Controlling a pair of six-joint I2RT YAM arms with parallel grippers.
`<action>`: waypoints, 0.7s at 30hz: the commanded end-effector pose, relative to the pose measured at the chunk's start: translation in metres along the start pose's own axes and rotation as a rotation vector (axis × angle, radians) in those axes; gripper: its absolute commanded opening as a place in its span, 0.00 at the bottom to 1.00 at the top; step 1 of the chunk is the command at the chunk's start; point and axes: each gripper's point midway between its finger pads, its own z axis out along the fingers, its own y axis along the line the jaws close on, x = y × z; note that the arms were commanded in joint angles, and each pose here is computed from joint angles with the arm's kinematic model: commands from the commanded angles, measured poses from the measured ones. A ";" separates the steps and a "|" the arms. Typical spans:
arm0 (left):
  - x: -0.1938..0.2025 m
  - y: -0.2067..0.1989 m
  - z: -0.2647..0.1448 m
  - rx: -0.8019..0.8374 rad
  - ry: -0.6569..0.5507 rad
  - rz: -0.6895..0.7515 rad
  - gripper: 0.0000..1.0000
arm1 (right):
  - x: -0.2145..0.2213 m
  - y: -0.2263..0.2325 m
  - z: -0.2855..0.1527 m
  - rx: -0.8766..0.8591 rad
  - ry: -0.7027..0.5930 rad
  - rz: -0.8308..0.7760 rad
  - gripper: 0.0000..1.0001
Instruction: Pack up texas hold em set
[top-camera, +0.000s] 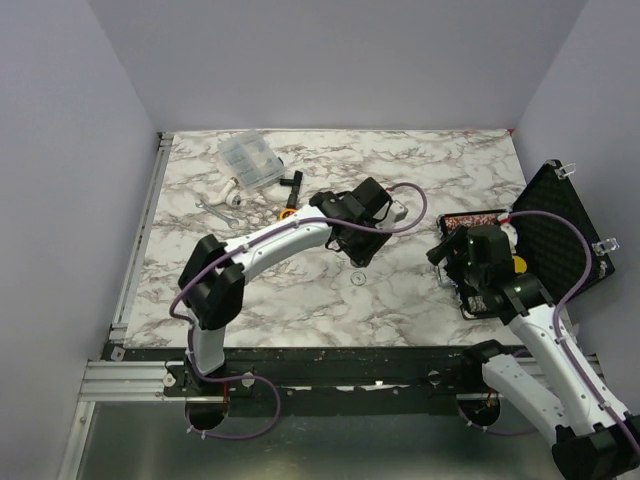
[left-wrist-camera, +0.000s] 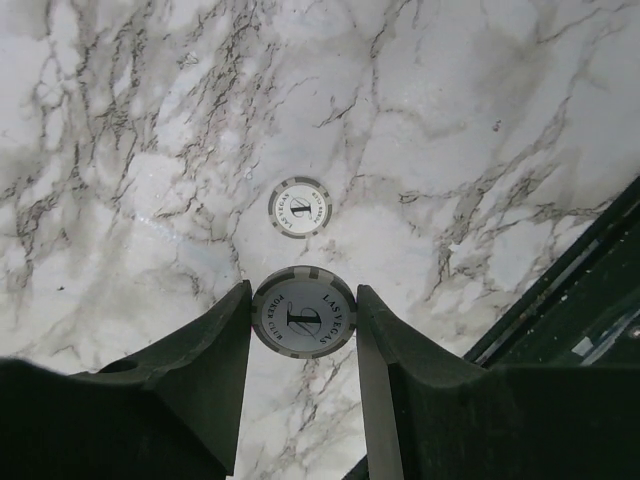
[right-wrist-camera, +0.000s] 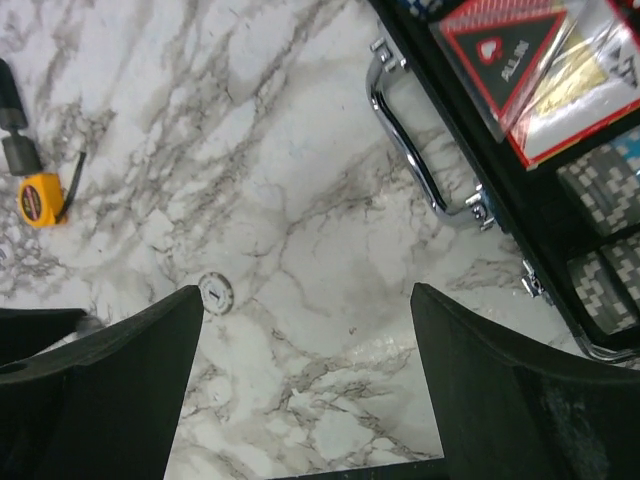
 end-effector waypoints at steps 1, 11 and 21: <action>-0.017 -0.009 -0.052 0.027 -0.128 -0.001 0.00 | 0.026 0.012 0.012 -0.067 0.104 0.083 0.87; -0.026 -0.016 -0.091 0.030 -0.207 0.002 0.00 | 0.021 0.098 0.015 -0.380 0.280 -0.043 0.91; -0.024 -0.032 -0.101 0.032 -0.219 0.040 0.00 | 0.058 0.151 0.003 -0.838 0.680 -0.166 0.89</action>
